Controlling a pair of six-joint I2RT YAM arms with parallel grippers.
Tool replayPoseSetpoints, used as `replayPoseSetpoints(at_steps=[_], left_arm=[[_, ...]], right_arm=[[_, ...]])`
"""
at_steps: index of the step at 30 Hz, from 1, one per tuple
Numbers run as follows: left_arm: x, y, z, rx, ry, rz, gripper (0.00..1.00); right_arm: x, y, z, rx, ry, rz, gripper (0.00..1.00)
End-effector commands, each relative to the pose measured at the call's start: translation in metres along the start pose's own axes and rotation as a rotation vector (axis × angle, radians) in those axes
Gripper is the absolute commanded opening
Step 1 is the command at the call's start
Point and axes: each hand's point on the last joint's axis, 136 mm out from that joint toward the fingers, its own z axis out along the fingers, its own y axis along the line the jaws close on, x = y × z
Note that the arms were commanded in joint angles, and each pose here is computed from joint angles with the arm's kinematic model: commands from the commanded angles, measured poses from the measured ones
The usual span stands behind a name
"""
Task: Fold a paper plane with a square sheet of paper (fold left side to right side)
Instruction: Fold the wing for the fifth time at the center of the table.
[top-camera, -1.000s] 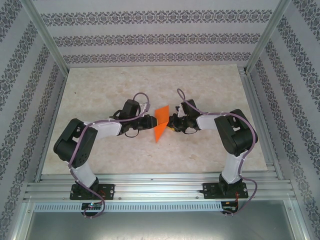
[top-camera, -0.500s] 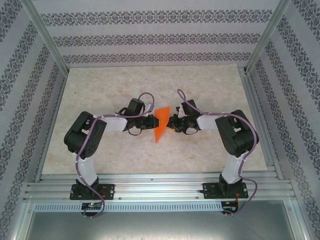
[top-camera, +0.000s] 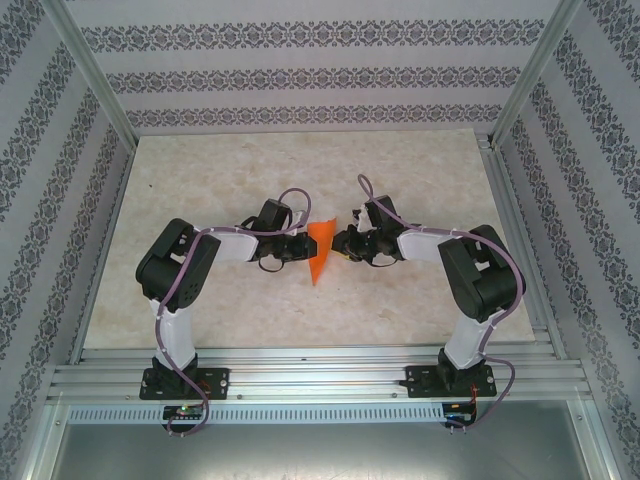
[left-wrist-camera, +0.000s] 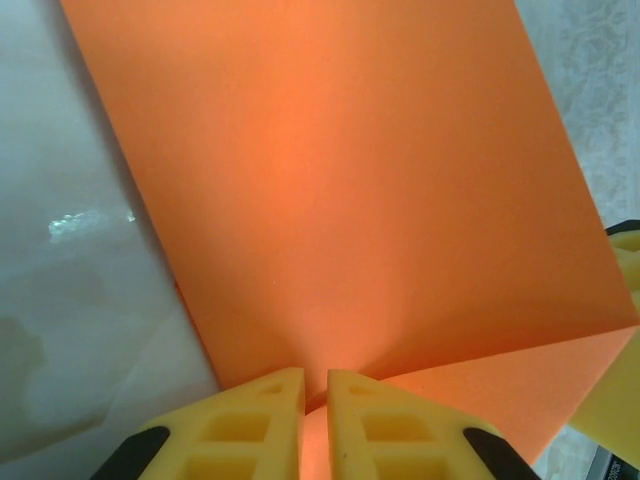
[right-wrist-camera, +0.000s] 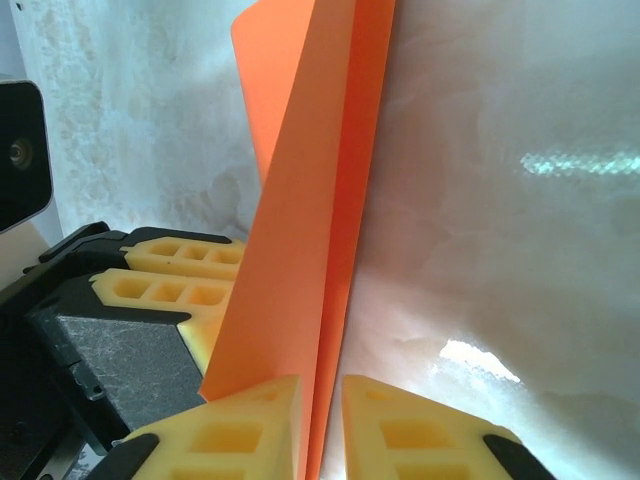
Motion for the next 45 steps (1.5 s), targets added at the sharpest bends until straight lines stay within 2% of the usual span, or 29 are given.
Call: replayPoseSetpoints(at_steps=[1,14,25,36,45], left_arm=[[-0.001,0.008,0.004,-0.026,0.000,0.008,0.14],[0.004,0.017,0.007,-0.039,0.001,-0.010,0.10],[0.008,0.021,0.009,-0.041,0.002,-0.018,0.09],[-0.002,0.001,-0.011,-0.036,-0.022,0.026,0.18],[-0.007,-0.011,-0.041,-0.095,-0.046,0.093,0.26]], right_arm=[[0.001,0.017,0.001,-0.056,0.002,-0.020,0.17],[-0.001,0.028,0.018,-0.093,0.008,-0.009,0.16],[0.000,0.021,0.025,-0.069,0.011,0.000,0.15],[-0.001,0.015,0.026,-0.045,0.008,0.007,0.16],[-0.002,0.013,0.027,-0.041,0.008,0.008,0.16]])
